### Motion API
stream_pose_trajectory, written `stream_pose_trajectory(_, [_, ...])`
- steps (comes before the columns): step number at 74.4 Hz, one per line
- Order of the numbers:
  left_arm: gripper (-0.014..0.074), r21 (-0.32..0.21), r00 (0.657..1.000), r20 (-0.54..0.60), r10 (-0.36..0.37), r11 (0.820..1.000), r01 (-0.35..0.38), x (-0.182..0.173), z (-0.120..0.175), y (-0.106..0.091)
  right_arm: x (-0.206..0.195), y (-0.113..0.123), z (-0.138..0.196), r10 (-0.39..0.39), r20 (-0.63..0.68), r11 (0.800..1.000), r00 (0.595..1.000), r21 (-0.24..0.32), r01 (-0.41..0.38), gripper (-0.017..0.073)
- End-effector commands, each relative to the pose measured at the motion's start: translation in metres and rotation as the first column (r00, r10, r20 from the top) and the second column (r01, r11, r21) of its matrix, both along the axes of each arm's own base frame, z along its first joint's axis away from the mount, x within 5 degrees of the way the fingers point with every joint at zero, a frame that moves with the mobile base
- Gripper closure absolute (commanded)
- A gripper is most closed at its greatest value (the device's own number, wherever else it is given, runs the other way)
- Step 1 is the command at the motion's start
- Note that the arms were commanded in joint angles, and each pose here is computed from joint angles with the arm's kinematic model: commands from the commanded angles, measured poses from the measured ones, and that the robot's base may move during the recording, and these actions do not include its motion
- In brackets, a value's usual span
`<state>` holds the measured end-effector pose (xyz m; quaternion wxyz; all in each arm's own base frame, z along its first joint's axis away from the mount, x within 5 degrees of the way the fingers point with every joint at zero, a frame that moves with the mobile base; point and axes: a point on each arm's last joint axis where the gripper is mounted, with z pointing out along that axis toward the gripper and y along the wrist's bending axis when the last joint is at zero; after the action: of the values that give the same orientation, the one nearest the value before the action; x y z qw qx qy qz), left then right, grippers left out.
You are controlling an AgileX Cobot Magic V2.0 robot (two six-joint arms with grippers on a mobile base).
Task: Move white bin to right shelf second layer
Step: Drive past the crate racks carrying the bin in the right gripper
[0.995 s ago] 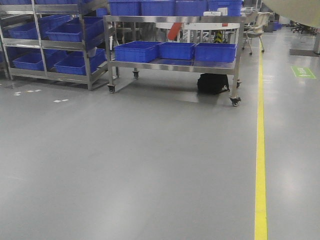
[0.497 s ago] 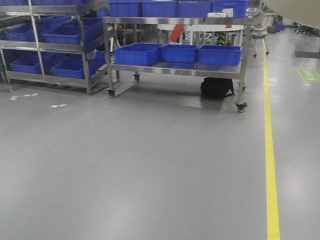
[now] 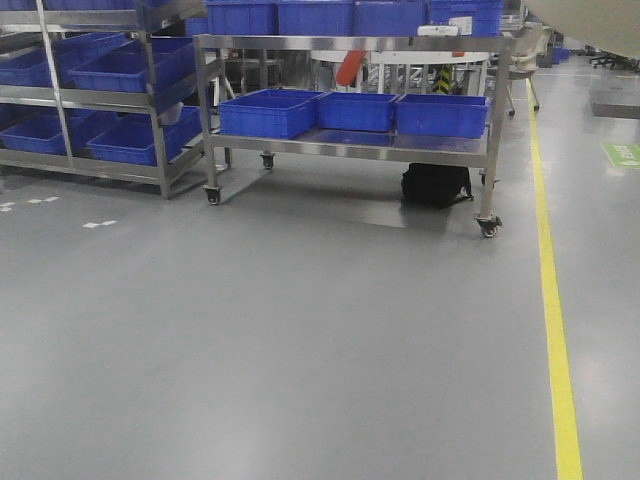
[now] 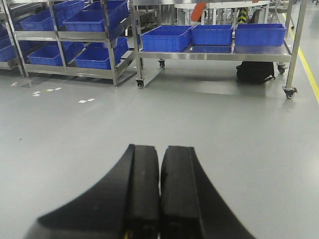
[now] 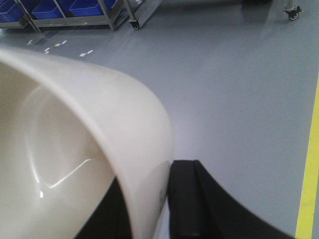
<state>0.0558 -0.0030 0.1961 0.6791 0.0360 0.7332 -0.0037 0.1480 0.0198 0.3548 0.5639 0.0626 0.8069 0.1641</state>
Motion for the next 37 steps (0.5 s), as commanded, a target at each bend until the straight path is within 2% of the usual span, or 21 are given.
stream_pose_trajectory(1, [0.0509,-0.009,0.998,0.064,-0.003,1.0,0.003,0.0007,-0.0037,-0.0002,0.0001,-0.0033,0.0197,-0.041,0.121,0.999,0.992,0.027,0.038,0.0504])
stream_pose_trajectory(37, [0.0509,-0.009,0.998,0.064,-0.003,1.0,0.003,0.0007,-0.0037,-0.0002,0.0001,-0.0033,0.0197,-0.041,0.121,0.999,0.992,0.027,0.038,0.0504])
